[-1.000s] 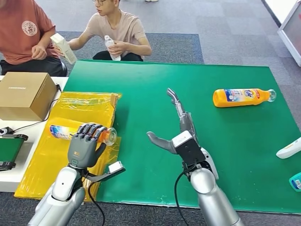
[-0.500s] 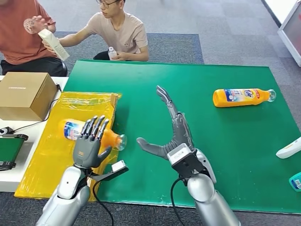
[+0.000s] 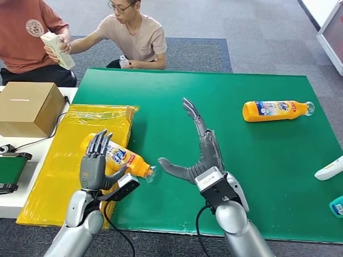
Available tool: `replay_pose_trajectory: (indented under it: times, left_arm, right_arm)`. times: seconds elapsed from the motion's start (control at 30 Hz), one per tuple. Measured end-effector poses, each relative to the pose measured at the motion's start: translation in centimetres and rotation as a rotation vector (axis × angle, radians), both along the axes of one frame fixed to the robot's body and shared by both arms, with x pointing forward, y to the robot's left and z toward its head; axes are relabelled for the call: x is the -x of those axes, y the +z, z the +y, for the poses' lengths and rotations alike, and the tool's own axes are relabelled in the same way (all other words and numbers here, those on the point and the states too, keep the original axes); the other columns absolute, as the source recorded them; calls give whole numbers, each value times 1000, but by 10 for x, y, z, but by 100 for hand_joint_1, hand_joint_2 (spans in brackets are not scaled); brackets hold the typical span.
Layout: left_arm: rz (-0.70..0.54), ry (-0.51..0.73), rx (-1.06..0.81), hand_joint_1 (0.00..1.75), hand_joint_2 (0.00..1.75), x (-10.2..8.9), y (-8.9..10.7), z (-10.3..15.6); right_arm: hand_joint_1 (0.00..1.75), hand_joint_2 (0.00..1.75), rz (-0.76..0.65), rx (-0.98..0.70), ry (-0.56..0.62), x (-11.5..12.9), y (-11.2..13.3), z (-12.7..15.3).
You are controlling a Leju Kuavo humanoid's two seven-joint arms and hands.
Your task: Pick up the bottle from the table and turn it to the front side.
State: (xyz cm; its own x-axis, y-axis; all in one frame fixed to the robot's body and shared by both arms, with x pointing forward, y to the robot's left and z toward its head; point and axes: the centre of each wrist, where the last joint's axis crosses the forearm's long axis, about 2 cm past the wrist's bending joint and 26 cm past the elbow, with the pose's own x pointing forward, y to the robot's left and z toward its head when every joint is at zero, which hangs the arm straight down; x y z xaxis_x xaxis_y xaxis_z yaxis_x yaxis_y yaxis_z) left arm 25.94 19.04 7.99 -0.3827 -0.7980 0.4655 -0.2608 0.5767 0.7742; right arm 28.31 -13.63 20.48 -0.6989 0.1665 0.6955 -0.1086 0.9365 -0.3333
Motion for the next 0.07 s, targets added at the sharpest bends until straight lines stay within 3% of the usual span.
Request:
replay_pose_trajectory:
  times: [0.07]
  left_arm:
    - [19, -10, 126, 0, 175, 3, 6, -2]
  right_arm:
    - [0, 175, 3, 2, -12, 2, -2, -1]
